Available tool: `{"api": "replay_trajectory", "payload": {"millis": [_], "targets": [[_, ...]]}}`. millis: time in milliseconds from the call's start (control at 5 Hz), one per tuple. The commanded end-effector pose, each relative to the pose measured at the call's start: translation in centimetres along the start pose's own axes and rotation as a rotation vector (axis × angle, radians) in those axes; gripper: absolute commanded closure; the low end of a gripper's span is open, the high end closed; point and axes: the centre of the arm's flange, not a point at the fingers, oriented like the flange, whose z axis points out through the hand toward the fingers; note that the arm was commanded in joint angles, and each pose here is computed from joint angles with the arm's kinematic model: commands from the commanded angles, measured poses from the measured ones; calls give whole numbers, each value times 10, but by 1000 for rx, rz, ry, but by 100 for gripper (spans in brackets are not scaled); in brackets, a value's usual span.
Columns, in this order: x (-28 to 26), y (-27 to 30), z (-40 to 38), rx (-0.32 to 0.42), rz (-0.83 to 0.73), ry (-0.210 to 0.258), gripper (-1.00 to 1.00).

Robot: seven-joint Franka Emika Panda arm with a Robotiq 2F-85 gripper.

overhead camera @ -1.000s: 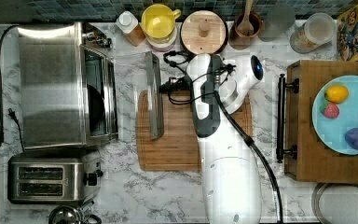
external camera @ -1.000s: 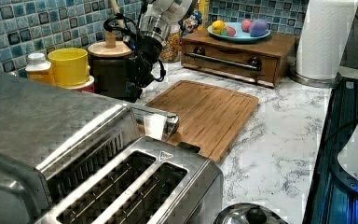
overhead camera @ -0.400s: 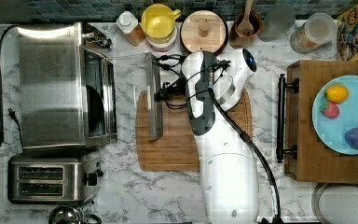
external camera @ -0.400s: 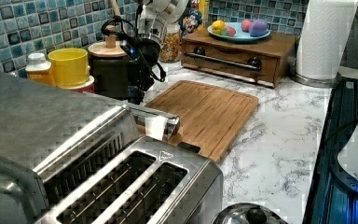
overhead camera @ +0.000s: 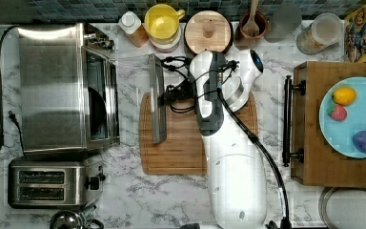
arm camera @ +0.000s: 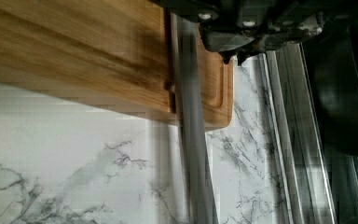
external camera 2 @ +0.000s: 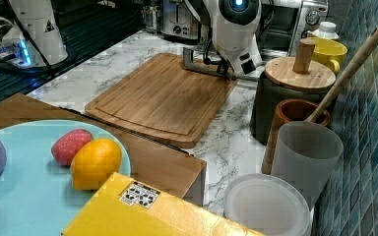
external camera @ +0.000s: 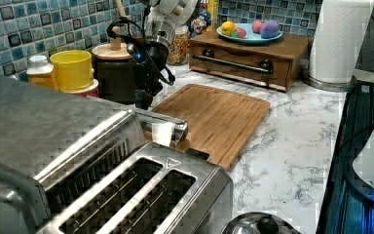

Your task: Close the oven.

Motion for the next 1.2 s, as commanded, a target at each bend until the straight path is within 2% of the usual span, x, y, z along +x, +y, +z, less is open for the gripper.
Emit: {"api": "replay_trajectory", "payload": {"millis": [200,600,800,1000,1200], "targets": [[26,-134,-15,105,-119,22,100],[3,-202,-16,95,-211,62,100],[-1,-234,-16,47,-243,55,100],[-9,-265,-5,-35,-280,81,100],[-23,-301,7,-141,-333,128,100]]}}
